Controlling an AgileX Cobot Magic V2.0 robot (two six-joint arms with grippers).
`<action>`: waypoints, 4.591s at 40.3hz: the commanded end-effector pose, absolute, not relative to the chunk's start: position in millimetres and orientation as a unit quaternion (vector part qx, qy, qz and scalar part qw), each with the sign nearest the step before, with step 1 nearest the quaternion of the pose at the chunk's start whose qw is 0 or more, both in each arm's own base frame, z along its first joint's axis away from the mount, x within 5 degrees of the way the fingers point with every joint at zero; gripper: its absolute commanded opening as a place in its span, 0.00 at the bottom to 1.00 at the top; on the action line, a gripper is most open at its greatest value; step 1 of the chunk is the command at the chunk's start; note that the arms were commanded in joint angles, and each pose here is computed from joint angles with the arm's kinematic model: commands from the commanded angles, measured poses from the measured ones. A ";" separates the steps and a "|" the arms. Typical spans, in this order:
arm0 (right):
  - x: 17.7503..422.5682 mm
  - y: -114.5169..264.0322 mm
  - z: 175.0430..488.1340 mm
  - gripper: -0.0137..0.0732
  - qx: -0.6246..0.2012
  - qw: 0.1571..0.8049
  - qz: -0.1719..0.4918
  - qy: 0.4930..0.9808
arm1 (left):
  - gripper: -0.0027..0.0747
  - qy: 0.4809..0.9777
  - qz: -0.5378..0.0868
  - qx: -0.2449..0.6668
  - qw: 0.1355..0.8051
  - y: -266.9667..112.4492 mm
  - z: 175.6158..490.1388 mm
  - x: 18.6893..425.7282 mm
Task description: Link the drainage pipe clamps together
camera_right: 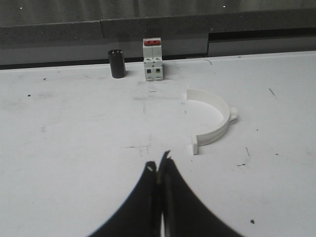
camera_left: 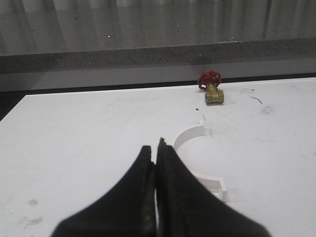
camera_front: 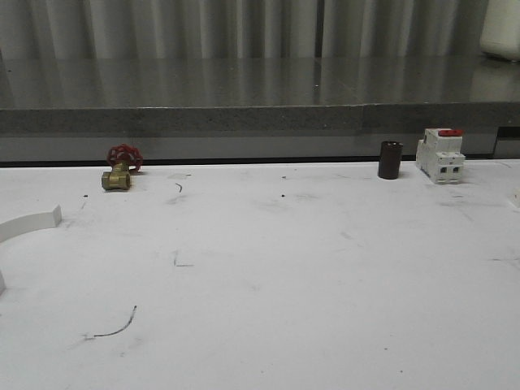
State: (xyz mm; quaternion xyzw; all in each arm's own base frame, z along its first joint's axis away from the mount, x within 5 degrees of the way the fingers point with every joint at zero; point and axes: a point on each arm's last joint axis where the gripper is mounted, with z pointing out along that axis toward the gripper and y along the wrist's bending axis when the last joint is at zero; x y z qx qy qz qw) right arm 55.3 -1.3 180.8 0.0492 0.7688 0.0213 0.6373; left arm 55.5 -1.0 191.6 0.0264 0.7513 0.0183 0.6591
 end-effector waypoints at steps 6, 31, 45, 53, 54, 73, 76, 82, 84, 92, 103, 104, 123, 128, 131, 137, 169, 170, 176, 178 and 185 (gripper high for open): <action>55.1 -1.5 190.9 0.03 0.045 0.678 0.020 0.734 | 0.01 0.719 0.019 0.018 0.694 -0.3 199.3 54.7; 55.1 -1.5 190.9 0.03 0.045 0.678 0.020 0.734 | 0.01 0.718 0.062 0.053 0.691 1.0 199.3 54.7; 55.1 -1.5 190.9 0.03 0.045 0.678 0.020 0.734 | 0.01 0.717 0.062 0.053 0.692 1.0 199.5 54.7; 55.3 -1.5 196.1 0.03 0.050 0.698 0.027 0.713 | 0.01 0.680 0.069 0.055 0.728 0.8 208.8 54.5; 55.3 -1.6 197.7 0.03 0.050 0.704 0.027 0.708 | 0.01 0.669 0.068 0.054 0.738 0.7 211.6 54.3; 35.3 0.2 310.8 0.03 0.042 0.744 0.031 0.666 | 0.01 0.620 0.043 0.028 0.783 0.2 313.6 37.8; 43.7 0.1 324.5 0.03 0.043 0.722 0.031 0.690 | 0.01 0.658 0.043 0.032 0.751 0.2 321.5 47.6; 64.9 -0.4 338.7 0.03 0.044 0.678 0.030 0.733 | 0.01 0.701 0.040 0.034 0.711 0.5 325.8 72.1; 68.4 -0.6 338.6 0.03 0.044 0.673 0.030 0.737 | 0.01 0.705 0.040 0.034 0.707 0.5 325.4 75.9; 69.5 -0.6 338.4 0.15 0.044 0.672 0.030 0.739 | 0.07 0.707 0.039 0.034 0.705 0.5 325.1 77.4; 69.5 -1.1 338.4 0.86 0.042 0.672 0.024 0.739 | 0.90 0.708 0.007 0.013 0.706 -1.0 325.0 77.4; 69.5 -1.1 338.4 0.84 0.042 0.672 0.024 0.739 | 0.95 0.708 0.007 0.013 0.706 -1.0 325.0 77.4; 69.5 -1.0 338.4 0.84 0.042 0.672 0.025 0.739 | 0.77 0.733 0.006 0.014 0.680 -1.0 320.7 89.1; 69.5 -1.0 338.4 0.84 0.042 0.672 0.025 0.739 | 0.76 0.787 0.001 0.018 0.616 -1.6 322.2 110.6; 69.5 -1.0 338.4 0.84 0.042 0.672 0.025 0.739 | 0.76 0.825 -0.003 0.022 0.565 -2.1 323.6 127.9; 69.5 -1.0 338.3 0.84 0.042 0.672 0.025 0.739 | 0.76 0.893 -0.013 0.027 0.448 -3.1 320.7 169.6; 69.5 -1.0 338.3 0.84 0.042 0.672 0.025 0.739 | 0.76 0.987 -0.029 0.007 0.155 -0.7 207.5 352.8; 69.5 -1.0 338.3 0.84 0.042 0.672 0.025 0.739 | 0.76 0.987 -0.029 0.006 0.156 -0.6 205.0 355.7; 69.5 -1.0 338.3 0.84 0.042 0.672 0.025 0.739 | 0.76 0.990 -0.029 0.006 0.136 -0.4 186.4 365.5; 69.5 -1.0 338.3 0.84 0.042 0.672 0.025 0.739 | 0.76 0.991 -0.029 0.006 0.129 -0.4 180.2 367.8; 69.5 -1.0 338.3 0.84 0.042 0.672 0.025 0.739 | 0.76 0.992 -0.030 0.006 0.121 -0.4 174.0 369.4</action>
